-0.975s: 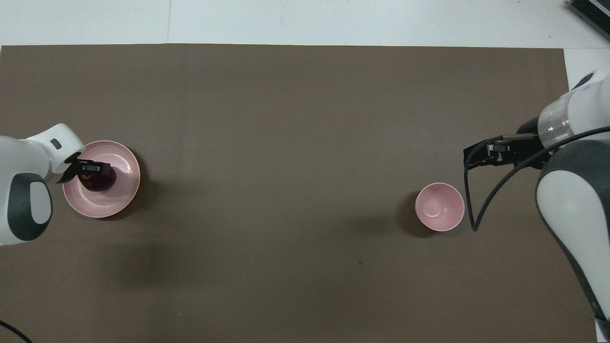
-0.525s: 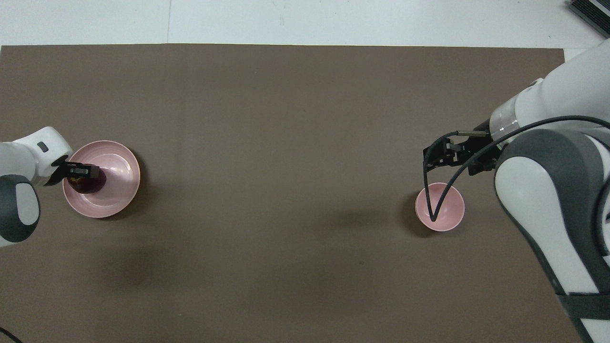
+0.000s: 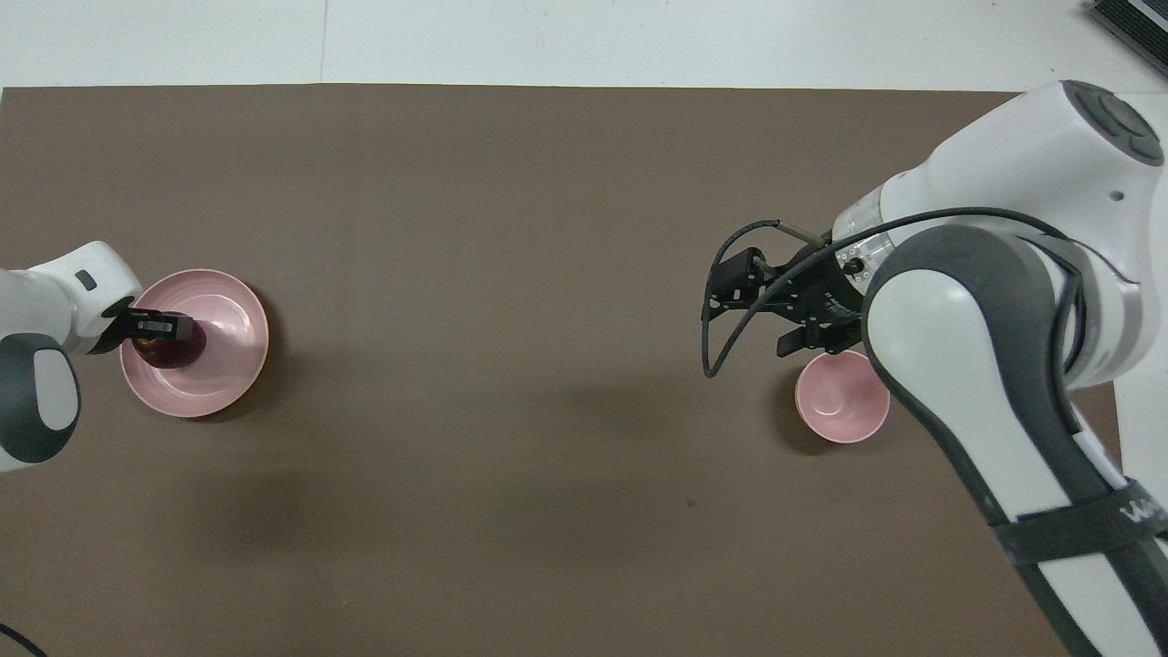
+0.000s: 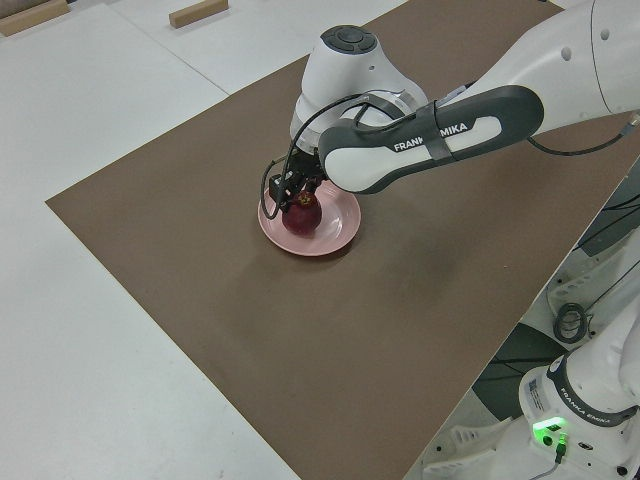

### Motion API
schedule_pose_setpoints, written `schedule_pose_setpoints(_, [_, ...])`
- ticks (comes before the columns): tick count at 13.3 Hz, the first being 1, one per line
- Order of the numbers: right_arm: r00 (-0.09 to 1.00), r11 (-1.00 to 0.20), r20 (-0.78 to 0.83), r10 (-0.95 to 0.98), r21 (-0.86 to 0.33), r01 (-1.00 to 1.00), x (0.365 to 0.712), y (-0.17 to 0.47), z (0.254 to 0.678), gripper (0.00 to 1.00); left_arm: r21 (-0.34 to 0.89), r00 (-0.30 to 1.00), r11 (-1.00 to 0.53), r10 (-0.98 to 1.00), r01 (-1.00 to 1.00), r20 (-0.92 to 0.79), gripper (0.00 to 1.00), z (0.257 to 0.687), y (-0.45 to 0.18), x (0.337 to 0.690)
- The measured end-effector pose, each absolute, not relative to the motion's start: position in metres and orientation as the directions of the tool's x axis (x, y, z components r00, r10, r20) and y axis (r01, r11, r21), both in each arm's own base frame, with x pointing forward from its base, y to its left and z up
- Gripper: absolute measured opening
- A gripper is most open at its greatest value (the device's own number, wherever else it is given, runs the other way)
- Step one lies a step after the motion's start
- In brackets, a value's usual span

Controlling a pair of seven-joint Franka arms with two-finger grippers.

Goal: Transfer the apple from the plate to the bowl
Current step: 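Lift the apple with the left gripper while the right gripper reaches toward it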

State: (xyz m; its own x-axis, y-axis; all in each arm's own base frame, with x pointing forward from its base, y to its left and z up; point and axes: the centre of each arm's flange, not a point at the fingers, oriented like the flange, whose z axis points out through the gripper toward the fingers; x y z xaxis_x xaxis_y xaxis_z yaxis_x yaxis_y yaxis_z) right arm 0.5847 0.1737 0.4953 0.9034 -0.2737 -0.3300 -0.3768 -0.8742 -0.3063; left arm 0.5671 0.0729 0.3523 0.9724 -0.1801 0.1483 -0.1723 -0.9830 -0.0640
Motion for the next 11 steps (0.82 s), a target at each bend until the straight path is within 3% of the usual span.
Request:
schedule_pose_setpoints(6, [0.824,-0.763,-0.436,-0.361,-0.370,-0.530,0.583,0.217,0.495,1.00,-0.012,0.970,-0.983,-0.185,-0.185,0.158,0.63,0.402,0.050,0.567])
schedule_pose_setpoints(11, [0.701,-0.622,-0.564,-0.436,-0.374,-0.688,0.587,0.254,0.482,1.00,0.289,0.981,-0.944,-0.113,-0.155,0.158,0.63,0.468,-0.018,0.556])
